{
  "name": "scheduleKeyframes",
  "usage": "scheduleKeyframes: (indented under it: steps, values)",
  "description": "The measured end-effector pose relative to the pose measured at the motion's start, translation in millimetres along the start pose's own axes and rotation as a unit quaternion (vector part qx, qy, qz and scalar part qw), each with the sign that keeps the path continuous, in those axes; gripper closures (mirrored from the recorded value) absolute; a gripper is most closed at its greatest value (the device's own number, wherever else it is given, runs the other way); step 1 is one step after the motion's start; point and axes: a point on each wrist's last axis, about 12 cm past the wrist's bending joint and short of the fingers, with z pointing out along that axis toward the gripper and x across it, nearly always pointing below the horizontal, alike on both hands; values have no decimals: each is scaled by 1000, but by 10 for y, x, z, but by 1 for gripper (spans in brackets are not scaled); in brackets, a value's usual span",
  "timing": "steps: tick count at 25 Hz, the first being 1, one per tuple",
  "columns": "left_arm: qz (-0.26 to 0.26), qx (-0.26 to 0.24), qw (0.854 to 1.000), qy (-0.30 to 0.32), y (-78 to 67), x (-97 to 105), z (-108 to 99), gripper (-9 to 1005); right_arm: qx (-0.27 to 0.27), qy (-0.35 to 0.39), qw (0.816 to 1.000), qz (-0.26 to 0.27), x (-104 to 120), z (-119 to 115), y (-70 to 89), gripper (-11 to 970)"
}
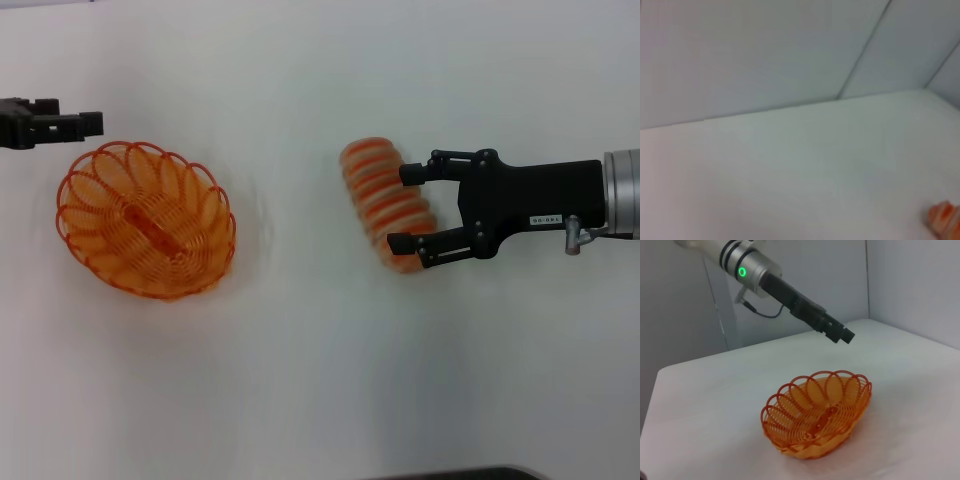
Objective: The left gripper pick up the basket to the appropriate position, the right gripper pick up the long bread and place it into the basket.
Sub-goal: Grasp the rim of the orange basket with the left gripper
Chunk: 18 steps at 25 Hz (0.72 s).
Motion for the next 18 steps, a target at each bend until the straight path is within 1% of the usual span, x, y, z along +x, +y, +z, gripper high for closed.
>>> scheduleKeyframes:
  steps: [5, 10, 18]
  values:
    - [56, -15, 997, 59, -23, -120, 86, 140, 0, 1, 1000, 1, -4, -2, -2, 26]
    - [110, -18, 987, 118, -102, -227, 218, 139, 0, 1, 1000, 1, -8, -1, -4, 27]
    - [149, -42, 974, 164, -153, -350, 343, 138, 0, 2, 1000, -1, -12, -5, -9, 29]
